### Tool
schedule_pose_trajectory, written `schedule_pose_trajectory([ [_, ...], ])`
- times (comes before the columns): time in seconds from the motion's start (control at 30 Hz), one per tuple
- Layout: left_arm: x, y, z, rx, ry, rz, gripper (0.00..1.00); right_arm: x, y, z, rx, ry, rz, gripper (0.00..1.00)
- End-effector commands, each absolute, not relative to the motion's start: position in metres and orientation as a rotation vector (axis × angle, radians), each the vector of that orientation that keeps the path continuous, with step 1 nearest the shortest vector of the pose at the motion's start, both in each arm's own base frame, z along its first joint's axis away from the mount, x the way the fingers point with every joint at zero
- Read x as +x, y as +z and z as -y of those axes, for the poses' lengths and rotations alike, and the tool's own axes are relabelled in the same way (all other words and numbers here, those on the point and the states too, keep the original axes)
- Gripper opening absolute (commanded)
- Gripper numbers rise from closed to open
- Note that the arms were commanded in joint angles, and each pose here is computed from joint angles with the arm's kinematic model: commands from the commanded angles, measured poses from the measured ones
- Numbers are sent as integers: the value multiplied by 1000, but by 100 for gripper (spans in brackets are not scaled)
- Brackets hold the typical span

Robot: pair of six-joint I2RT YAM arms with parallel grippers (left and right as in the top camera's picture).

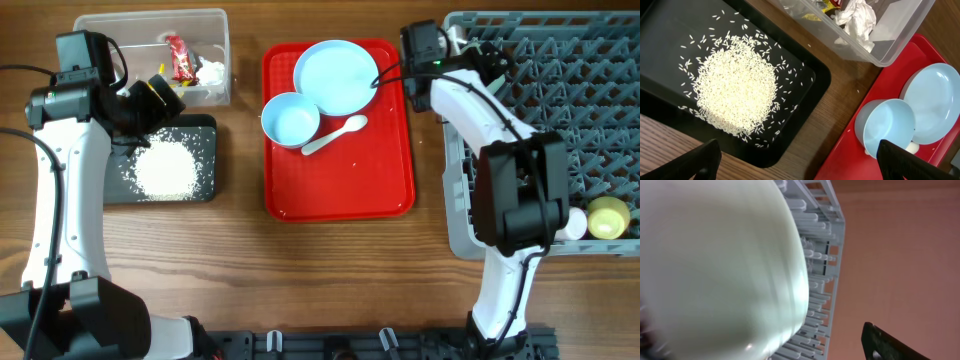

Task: Sort waste into correct bins and load items into the dishwasher rack
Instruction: 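Move the right gripper to the light-blue bowl and grasp its rim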

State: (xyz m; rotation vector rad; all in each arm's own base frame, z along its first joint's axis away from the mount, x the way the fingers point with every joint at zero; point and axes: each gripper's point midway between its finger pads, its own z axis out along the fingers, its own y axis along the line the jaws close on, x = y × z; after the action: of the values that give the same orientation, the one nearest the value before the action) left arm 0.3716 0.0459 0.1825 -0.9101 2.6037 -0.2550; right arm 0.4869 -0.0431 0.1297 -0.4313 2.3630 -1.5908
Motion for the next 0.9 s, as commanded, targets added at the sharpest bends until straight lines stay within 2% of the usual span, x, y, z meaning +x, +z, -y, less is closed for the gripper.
schedule_pose_trajectory([
  [0.0,374,188,-44,-910,-267,-2586,100,490,114,13,-431,-1493,-2357,82],
  [0.17,374,188,-44,-910,-267,-2586,100,487,113,9,-428,-1479,-2365,82],
  [0.33,374,188,-44,-910,-267,-2586,100,481,101,1,-372,-1312,-2446,80],
  [0.77,374,188,-44,-910,-267,-2586,100,476,152,-38,-274,-841,-2462,80],
  [0.83,374,188,-44,-910,-267,-2586,100,476,159,-55,-263,-716,-2456,81],
  [0.87,374,188,-44,-910,-267,-2586,100,476,164,-80,-290,-552,-2462,81],
])
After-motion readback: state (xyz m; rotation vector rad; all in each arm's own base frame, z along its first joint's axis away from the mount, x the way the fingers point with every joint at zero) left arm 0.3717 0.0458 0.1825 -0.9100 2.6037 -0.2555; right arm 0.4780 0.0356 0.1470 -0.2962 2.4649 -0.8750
